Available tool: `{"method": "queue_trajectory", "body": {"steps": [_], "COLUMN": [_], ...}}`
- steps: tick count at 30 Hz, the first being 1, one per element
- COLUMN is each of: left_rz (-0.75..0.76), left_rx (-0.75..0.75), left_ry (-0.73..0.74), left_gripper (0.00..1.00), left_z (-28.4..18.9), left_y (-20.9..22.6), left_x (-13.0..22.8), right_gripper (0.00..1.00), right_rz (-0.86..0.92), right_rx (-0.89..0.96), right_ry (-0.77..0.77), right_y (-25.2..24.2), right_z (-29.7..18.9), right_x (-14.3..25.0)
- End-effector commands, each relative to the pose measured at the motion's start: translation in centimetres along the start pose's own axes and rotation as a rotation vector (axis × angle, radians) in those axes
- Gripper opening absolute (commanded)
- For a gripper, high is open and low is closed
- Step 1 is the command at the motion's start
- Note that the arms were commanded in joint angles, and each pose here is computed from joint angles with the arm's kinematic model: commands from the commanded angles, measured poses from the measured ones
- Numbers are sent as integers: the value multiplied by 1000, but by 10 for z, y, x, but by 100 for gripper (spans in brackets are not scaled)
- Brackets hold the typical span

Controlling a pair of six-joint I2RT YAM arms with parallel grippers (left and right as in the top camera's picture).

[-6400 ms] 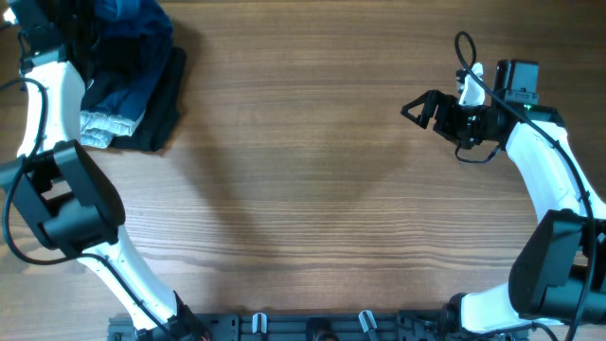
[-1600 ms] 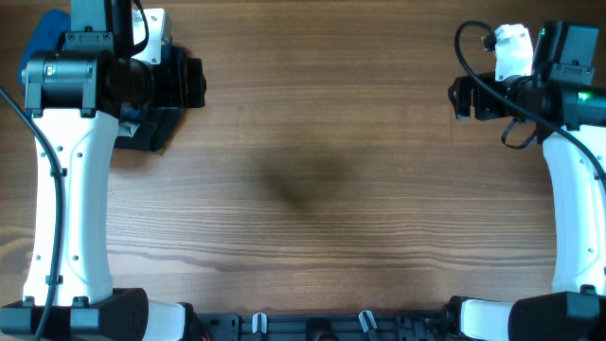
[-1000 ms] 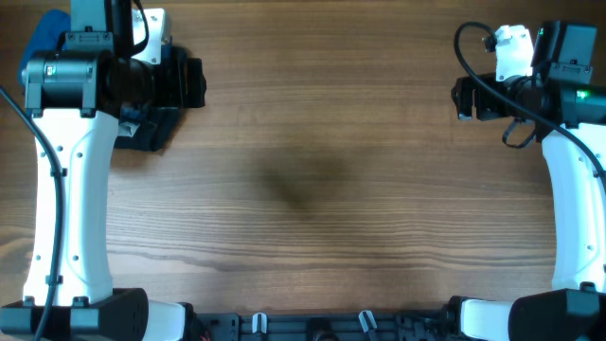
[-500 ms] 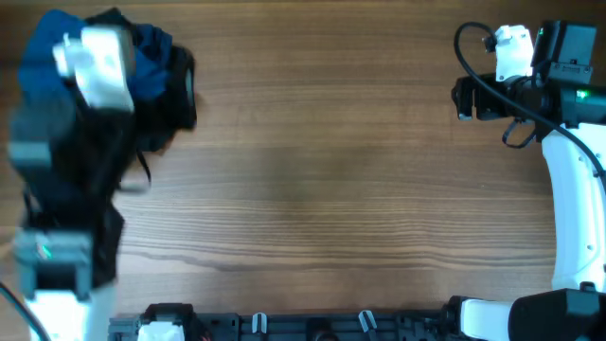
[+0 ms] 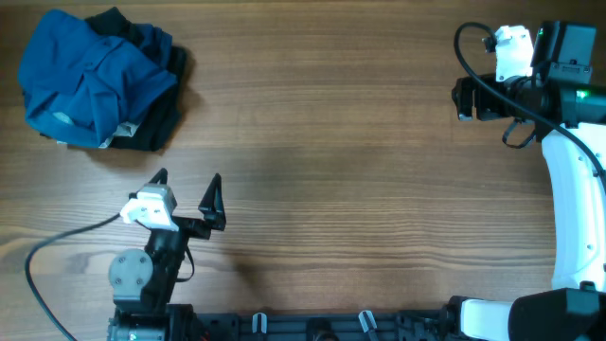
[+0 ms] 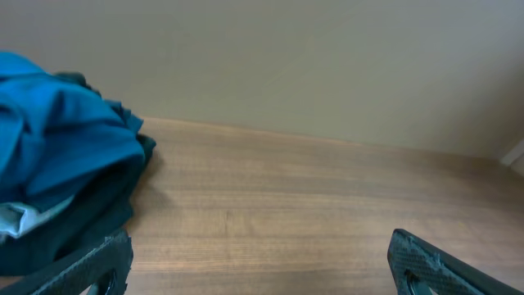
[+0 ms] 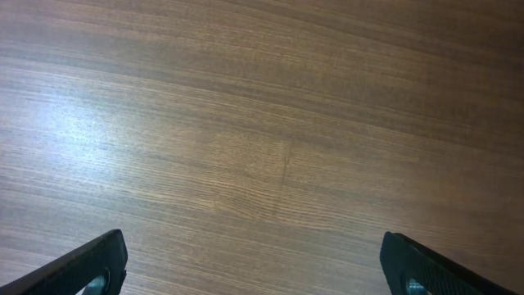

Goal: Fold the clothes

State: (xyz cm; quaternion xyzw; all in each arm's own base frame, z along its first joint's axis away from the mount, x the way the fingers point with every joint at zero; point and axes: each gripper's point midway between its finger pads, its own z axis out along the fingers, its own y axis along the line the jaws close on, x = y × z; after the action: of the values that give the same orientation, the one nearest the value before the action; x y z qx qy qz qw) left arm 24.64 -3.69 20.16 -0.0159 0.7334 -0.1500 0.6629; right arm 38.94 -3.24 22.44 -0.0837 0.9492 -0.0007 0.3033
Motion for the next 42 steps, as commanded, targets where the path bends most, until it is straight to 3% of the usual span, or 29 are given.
{"method": "queue_trajectory", "body": {"steps": [1, 12, 42], "left_rz": [-31, -31, -25], "left_rx": [-25, -52, -70], "left_ry": [-18, -28, -24], "left_gripper": [100, 100, 100], "left_z": [-2, -1, -1], "left_y": [8, 20, 23], "left_x": [13, 37, 38], "right_gripper": [100, 100, 100], "right_rz": [-18, -18, -18], "right_rx": [5, 5, 5], "right_ry": [-6, -5, -6], "right_y": [0, 0, 0], "right_z": [0, 0, 0], "right_x": [-4, -4, -4]}}
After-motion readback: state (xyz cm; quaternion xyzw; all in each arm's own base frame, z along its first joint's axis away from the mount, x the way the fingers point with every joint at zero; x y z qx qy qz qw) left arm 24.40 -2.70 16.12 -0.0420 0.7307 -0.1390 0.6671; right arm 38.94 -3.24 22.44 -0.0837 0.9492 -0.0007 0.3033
